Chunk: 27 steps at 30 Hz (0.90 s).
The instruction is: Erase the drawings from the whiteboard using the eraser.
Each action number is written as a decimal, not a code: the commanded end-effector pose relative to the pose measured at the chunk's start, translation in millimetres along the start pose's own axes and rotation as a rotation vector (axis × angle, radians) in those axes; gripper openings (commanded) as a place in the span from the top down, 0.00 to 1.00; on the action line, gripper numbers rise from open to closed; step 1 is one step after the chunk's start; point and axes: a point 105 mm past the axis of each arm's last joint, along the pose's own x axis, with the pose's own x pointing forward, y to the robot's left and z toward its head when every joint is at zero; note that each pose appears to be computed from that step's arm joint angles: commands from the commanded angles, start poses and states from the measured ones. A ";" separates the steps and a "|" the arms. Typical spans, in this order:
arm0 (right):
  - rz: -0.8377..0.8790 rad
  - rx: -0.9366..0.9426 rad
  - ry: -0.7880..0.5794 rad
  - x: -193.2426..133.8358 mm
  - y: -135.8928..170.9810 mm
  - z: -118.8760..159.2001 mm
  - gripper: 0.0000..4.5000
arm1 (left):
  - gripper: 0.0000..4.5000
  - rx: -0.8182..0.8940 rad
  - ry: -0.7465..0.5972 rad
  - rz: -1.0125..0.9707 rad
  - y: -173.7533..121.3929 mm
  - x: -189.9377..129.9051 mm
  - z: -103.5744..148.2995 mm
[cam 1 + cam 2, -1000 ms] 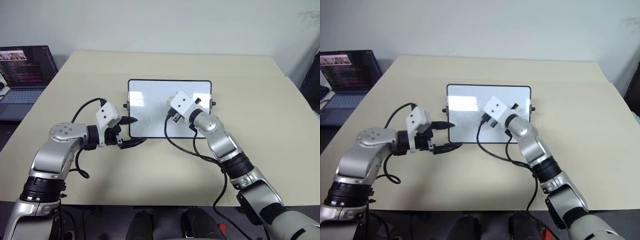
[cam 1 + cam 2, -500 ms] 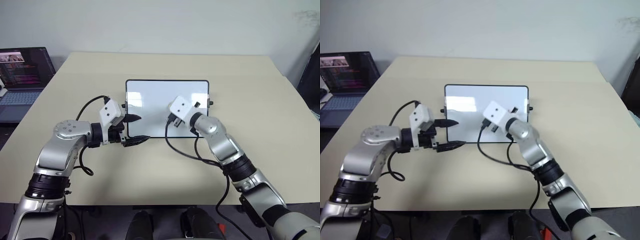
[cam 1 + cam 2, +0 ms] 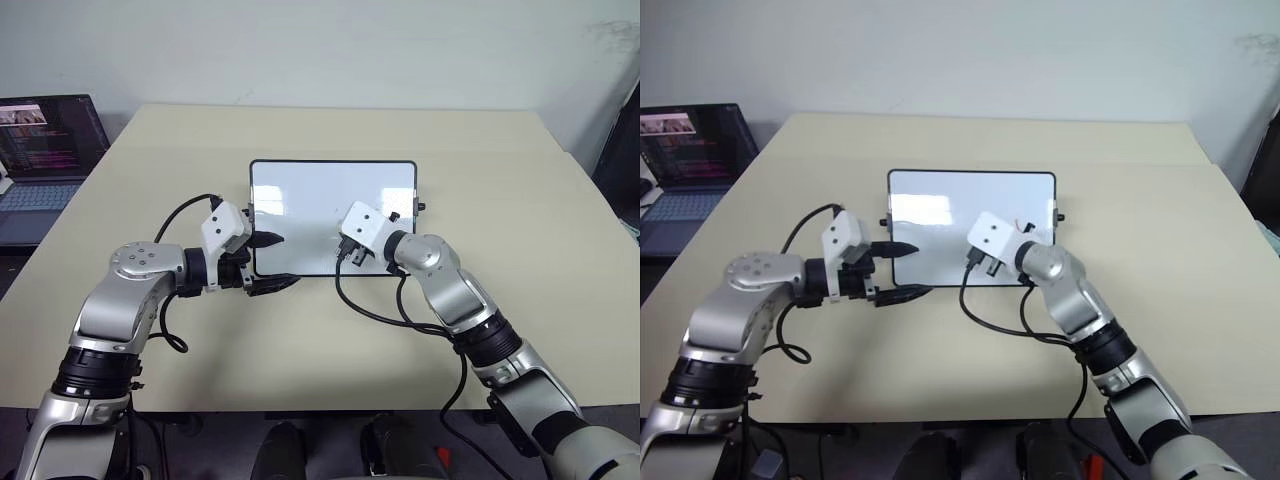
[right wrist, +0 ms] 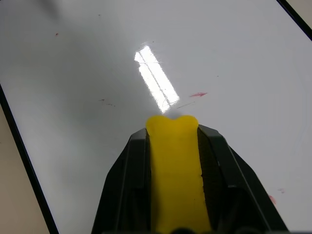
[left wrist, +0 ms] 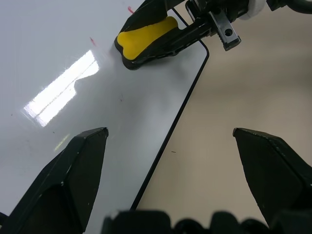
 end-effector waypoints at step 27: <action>-0.031 0.028 0.056 5.8 -11.3 -10.9 0.78 | 0.00 0.021 -0.027 -0.007 -1.3 -2.8 10.4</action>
